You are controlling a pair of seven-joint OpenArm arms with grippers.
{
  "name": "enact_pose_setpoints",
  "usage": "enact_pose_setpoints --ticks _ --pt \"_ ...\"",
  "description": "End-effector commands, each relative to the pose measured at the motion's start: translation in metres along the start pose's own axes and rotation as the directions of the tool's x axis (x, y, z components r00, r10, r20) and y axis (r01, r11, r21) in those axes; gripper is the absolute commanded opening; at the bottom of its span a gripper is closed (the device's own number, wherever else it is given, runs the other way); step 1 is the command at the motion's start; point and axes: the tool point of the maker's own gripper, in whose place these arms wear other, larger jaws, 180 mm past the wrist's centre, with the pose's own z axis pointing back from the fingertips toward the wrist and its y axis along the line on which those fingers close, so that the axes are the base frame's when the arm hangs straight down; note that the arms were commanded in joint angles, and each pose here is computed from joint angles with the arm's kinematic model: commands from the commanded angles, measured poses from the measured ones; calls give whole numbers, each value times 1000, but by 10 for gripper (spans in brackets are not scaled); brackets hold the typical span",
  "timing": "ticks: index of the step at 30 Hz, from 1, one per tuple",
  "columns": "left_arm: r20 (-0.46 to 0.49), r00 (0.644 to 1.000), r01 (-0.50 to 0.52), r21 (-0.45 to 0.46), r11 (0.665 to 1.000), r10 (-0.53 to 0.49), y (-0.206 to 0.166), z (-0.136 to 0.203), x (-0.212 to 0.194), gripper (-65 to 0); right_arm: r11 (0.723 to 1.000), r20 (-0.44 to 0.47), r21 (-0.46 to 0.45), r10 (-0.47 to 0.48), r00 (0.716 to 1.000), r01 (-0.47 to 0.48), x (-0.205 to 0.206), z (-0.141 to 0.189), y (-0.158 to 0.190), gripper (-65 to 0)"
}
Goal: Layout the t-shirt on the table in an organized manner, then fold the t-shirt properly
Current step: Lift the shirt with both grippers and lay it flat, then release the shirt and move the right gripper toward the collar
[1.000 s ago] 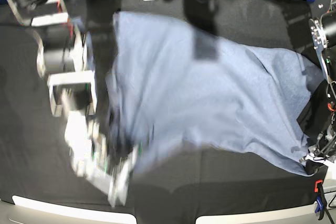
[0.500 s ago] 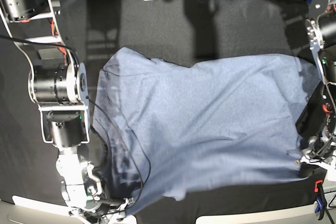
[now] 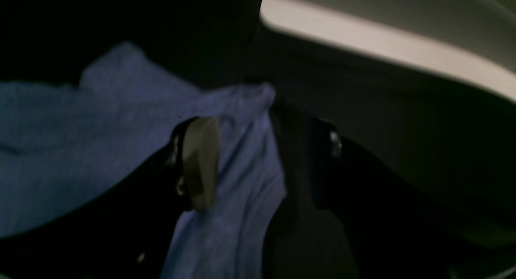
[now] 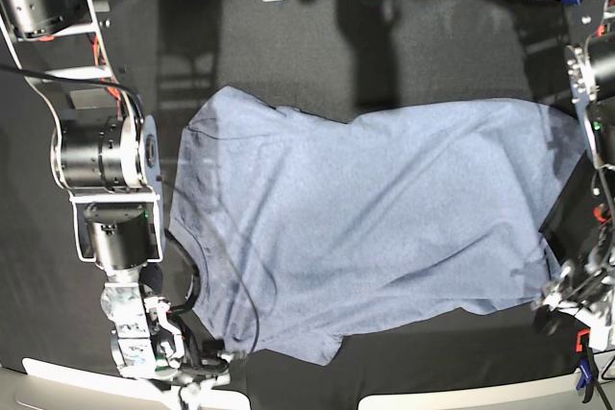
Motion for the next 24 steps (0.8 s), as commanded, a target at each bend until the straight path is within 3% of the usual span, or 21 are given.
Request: enact_pose_setpoints --ticks 1,4,9,16,24 --pt "63 998 14 -17 1000 -13 7 9 28 -384 999 66 22 26 997 -28 31 10 0 -329" --pt "40 999 5 -36 999 -3 25 28 14 -384 997 39 74 25 999 -28 10 12 16 -329" --pt "-5 999 -37 27 999 37 69 65 -17 -384 994 122 76 63 991 -73 -11 34 39 -329" --pt "-16 995 -99 61 993 100 85 108 -47 -384 988 191 85 111 975 -129 -34 80 78 -329" --pt "-127 984 -108 127 986 125 100 154 -114 -384 994 153 100 21 988 -37 -80 95 80 -329"
